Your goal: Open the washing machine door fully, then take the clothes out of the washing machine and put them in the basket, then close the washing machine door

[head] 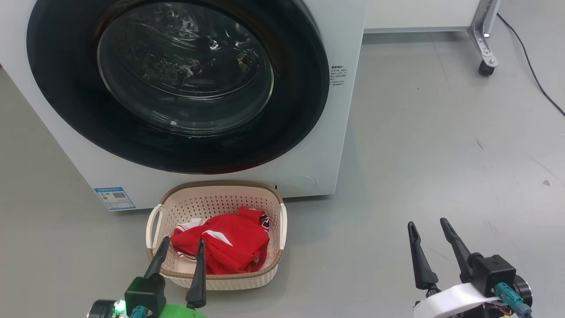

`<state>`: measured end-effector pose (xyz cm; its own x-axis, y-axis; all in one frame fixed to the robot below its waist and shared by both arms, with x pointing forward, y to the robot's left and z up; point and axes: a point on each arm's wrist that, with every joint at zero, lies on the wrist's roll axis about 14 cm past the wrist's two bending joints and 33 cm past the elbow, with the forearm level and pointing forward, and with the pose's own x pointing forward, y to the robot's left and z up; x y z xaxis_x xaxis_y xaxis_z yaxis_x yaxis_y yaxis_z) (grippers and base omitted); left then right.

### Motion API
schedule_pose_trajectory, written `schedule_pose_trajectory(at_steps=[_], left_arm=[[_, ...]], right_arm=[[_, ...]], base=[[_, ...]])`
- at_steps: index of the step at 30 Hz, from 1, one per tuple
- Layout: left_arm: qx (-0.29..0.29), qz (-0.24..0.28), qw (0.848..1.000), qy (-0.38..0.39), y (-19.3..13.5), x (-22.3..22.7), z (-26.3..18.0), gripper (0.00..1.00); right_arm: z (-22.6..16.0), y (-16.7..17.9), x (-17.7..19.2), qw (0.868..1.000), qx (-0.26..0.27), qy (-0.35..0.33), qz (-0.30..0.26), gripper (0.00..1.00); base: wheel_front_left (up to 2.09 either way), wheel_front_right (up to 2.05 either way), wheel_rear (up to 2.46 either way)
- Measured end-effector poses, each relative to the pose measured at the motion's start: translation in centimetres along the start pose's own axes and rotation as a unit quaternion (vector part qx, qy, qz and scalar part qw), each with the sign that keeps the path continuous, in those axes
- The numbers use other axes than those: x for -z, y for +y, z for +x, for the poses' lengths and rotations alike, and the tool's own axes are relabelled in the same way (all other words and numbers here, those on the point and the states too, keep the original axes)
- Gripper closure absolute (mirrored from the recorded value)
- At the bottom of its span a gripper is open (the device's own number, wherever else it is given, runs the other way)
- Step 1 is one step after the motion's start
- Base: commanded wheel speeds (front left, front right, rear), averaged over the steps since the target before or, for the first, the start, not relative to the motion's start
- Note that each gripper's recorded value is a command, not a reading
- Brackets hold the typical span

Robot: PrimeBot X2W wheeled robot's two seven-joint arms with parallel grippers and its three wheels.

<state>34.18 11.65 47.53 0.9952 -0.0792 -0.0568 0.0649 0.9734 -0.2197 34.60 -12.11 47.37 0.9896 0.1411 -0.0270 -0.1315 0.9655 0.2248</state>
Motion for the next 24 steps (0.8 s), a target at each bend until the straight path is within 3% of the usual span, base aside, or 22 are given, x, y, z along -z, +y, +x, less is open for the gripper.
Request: schedule_pose_trajectory(at_steps=[20, 21, 24], left_arm=[[0.004, -0.001, 1.0, 0.001, -0.2, 0.1, 0.0, 0.0], [0.004, 0.0, 1.0, 0.002, -0.2, 0.1, 0.0, 1.0], [0.001, 0.0, 1.0, 0.021, -0.1, 1.3, -0.3, 1.0]], right_arm=[[-0.3, -0.2, 0.0, 1.0, 0.005, -0.001, 0.002, 0.0], [-0.3, -0.2, 0.0, 1.0, 0.005, -0.001, 0.002, 1.0], [-0.7, -0.3, 1.2, 1.0, 0.009, 0.018, 0.004, 1.0]], base=[[0.0, 0.0, 0.0], [0.0, 0.0, 0.0], [0.0, 0.0, 0.0]])
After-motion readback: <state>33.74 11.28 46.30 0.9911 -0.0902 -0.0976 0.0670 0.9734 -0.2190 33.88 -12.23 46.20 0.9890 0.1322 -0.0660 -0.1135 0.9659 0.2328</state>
